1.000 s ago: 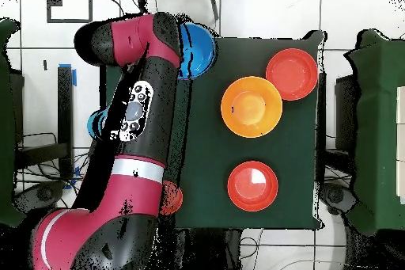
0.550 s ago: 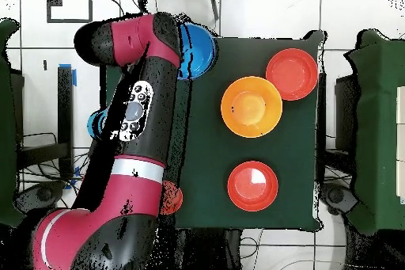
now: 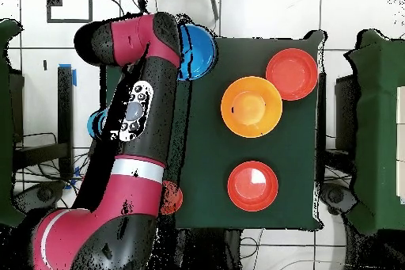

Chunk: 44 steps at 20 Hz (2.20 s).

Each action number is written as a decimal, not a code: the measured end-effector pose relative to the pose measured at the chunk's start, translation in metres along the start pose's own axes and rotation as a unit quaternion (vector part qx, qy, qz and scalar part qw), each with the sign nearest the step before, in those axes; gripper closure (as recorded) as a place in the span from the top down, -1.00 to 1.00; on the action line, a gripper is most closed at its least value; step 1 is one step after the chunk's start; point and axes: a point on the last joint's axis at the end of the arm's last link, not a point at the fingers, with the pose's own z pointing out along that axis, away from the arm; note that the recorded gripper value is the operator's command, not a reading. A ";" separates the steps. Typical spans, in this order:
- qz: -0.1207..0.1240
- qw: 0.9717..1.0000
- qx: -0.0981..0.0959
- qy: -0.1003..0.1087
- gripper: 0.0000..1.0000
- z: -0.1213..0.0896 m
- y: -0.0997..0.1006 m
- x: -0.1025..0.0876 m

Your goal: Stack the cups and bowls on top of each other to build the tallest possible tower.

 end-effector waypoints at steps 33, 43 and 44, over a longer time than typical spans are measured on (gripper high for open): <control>0.010 0.999 -0.009 -0.040 1.00 0.006 -0.013 -0.017; 0.015 0.999 -0.009 -0.030 -1.00 0.009 -0.018 -0.011; 0.016 0.999 -0.010 -0.030 -1.00 0.008 -0.019 -0.011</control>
